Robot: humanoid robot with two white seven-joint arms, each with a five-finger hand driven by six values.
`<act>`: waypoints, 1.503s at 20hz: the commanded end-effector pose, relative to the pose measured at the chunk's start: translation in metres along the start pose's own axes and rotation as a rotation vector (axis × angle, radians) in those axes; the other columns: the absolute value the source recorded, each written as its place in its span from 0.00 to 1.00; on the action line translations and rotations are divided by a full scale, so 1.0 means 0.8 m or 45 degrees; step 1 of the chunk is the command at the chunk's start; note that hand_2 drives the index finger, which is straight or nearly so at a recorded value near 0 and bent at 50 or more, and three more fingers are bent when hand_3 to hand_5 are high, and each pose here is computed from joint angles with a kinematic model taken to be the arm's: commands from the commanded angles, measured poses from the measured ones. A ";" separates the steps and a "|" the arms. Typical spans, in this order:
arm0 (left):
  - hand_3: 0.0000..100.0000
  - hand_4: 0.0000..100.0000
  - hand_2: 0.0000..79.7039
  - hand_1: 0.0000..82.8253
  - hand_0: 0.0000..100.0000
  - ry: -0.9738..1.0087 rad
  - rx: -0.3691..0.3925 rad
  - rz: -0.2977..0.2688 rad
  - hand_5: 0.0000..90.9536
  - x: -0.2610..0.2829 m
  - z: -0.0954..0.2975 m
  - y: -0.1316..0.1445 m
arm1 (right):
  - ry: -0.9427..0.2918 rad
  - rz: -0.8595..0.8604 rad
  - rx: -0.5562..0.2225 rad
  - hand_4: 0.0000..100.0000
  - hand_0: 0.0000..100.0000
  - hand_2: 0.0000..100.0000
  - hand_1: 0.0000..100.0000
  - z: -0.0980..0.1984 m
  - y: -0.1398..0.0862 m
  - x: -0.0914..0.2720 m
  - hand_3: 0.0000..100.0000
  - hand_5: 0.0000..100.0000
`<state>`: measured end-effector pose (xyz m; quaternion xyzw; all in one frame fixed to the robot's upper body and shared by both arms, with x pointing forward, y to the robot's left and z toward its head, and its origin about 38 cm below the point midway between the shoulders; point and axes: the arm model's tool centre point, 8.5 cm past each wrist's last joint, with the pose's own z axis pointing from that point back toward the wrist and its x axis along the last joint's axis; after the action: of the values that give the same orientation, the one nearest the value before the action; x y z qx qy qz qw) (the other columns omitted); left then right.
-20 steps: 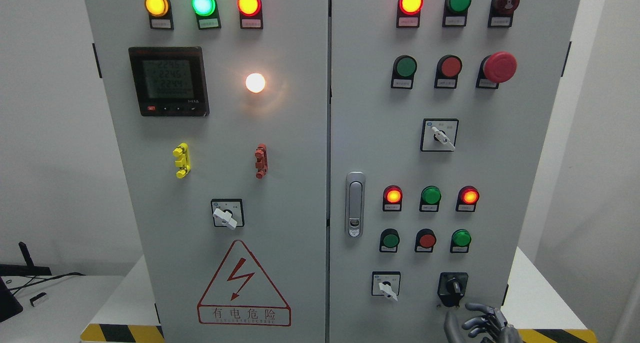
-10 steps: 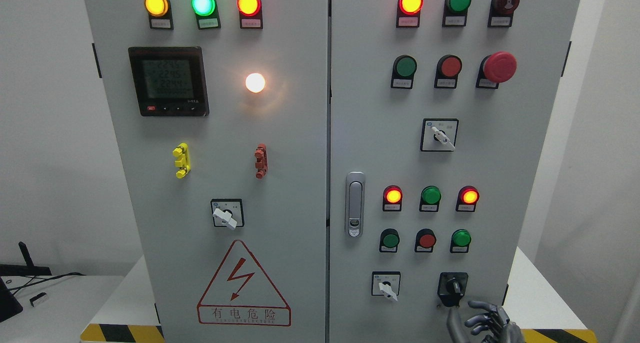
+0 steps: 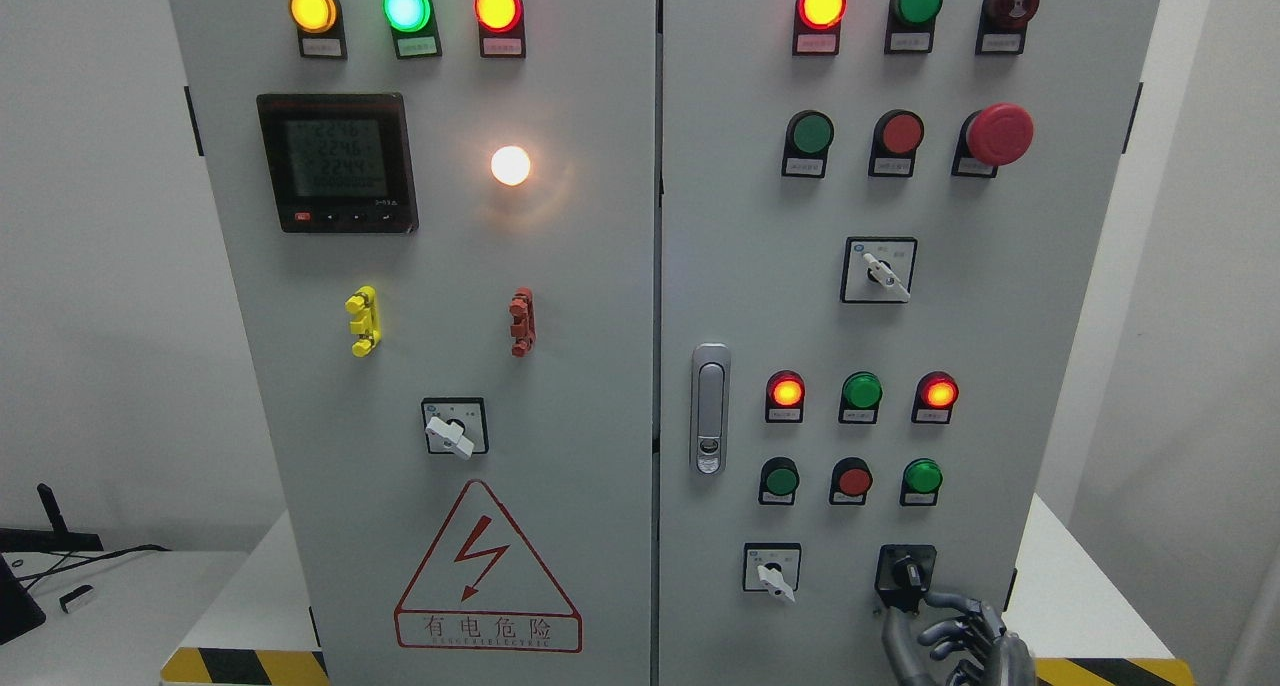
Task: Trip black knob to open circuit
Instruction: 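Place the right hand fingers around the black rotary knob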
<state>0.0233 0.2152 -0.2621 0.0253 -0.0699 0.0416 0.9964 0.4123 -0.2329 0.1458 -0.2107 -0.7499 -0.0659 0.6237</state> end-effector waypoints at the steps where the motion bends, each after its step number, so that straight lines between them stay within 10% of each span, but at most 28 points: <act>1: 0.00 0.00 0.00 0.47 0.12 -0.002 -0.006 -0.039 0.00 0.000 0.000 0.000 | 0.012 -0.003 -0.010 0.80 0.25 0.47 0.75 -0.003 -0.002 -0.003 0.75 0.96; 30: 0.00 0.00 0.00 0.47 0.12 0.000 -0.006 -0.039 0.00 0.000 0.000 0.000 | 0.017 -0.004 -0.008 0.82 0.28 0.50 0.70 -0.011 0.001 -0.002 0.77 0.96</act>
<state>0.0232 0.2150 -0.2621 0.0252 -0.0698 0.0416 0.9964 0.4194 -0.2271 0.1494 -0.2039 -0.7521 -0.0628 0.6235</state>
